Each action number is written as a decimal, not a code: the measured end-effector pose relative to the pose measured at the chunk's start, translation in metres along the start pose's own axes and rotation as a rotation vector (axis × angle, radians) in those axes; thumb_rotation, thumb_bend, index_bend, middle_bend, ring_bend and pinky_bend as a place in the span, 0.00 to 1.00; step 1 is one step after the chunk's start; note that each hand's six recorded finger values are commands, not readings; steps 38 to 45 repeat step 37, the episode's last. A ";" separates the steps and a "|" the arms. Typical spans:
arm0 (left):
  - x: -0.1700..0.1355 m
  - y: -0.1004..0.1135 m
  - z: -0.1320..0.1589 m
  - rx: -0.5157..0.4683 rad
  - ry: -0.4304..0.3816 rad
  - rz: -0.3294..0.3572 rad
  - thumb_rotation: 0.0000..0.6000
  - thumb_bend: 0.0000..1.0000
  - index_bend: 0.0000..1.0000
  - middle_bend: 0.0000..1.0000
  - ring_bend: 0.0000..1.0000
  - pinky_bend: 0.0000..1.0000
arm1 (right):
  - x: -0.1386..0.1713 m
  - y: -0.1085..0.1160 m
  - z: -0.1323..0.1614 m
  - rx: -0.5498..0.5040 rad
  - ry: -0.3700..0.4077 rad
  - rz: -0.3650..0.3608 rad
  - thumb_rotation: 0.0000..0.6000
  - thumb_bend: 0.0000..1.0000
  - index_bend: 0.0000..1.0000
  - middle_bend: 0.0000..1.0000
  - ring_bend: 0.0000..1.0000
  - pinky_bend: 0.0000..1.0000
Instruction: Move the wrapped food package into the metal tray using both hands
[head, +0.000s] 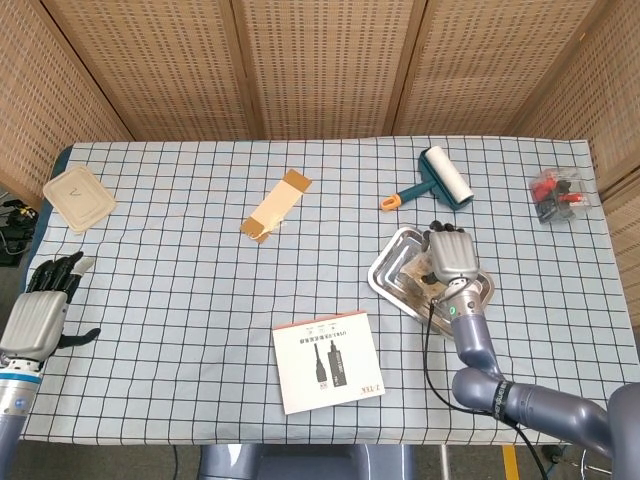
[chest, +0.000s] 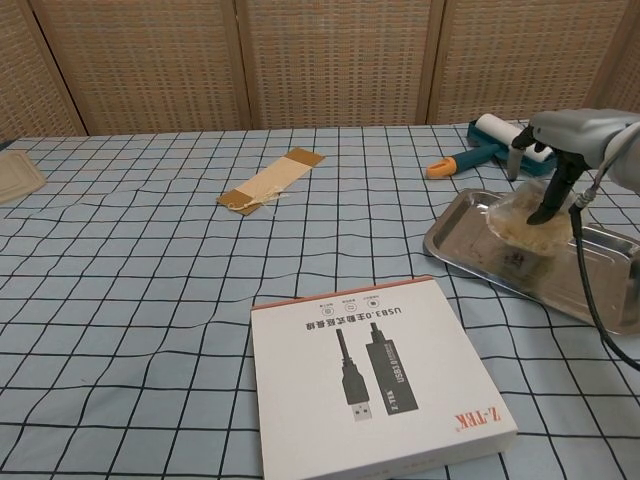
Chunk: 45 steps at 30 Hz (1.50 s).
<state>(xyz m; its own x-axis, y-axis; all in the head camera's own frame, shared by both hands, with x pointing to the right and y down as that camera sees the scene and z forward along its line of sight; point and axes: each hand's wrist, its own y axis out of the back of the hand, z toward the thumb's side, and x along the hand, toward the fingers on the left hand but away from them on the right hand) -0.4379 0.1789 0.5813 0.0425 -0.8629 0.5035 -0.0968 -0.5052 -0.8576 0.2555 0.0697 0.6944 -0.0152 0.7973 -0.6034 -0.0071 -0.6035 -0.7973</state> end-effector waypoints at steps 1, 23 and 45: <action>0.000 0.000 0.001 0.000 -0.004 0.001 1.00 0.00 0.00 0.00 0.00 0.00 | 0.003 -0.003 0.002 0.000 -0.003 0.016 1.00 0.13 0.13 0.00 0.00 0.01; -0.010 0.000 0.002 0.010 -0.016 0.024 1.00 0.00 0.00 0.00 0.00 0.00 | 0.074 0.032 -0.061 -0.045 -0.003 -0.205 1.00 0.12 0.04 0.00 0.00 0.00; -0.037 -0.020 -0.019 0.046 0.020 0.018 1.00 0.00 0.00 0.00 0.00 0.00 | 0.166 0.016 -0.150 -0.154 0.056 -0.332 1.00 0.12 0.03 0.00 0.00 0.00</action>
